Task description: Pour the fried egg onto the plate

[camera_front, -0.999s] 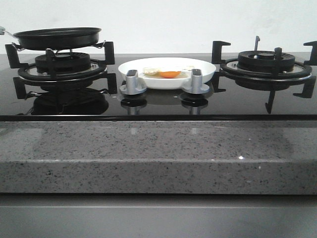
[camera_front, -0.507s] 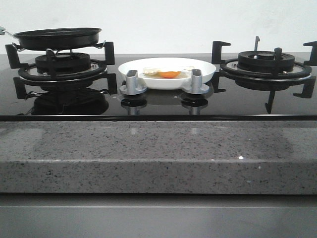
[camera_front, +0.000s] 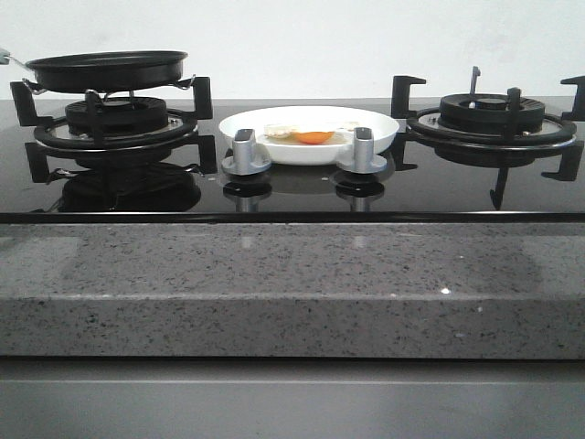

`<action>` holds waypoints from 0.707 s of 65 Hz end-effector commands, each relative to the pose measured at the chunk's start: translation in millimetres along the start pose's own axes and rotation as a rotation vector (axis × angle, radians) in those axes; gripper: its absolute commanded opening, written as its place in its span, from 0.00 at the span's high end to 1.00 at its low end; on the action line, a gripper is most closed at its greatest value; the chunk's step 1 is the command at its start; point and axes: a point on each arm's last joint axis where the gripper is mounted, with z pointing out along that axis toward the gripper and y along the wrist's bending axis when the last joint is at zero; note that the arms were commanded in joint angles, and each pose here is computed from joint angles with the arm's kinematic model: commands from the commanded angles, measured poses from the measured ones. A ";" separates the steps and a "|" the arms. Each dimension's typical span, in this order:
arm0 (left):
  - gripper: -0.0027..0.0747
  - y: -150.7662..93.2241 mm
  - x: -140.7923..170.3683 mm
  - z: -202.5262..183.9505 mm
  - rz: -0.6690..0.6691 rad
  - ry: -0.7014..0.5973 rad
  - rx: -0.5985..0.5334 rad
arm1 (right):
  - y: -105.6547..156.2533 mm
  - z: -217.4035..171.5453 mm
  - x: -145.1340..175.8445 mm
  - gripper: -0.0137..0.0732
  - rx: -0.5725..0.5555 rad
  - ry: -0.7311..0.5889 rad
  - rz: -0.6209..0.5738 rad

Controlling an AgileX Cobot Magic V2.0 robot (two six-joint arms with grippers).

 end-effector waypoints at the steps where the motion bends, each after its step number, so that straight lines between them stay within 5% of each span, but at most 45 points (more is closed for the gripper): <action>1: 0.99 -0.6 -14.5 -1.2 -0.015 -0.097 0.013 | -0.5 -1.8 -15.1 0.91 0.011 -0.101 -0.018; 18: 0.99 -0.1 -0.9 3.1 -0.019 -0.083 -0.016 | -0.5 -1.8 -15.1 0.91 0.011 -0.101 -0.018; 46: 0.99 7.5 83.6 24.7 -0.057 -0.043 -0.179 | -0.5 -1.8 -15.1 0.91 0.011 -0.101 -0.018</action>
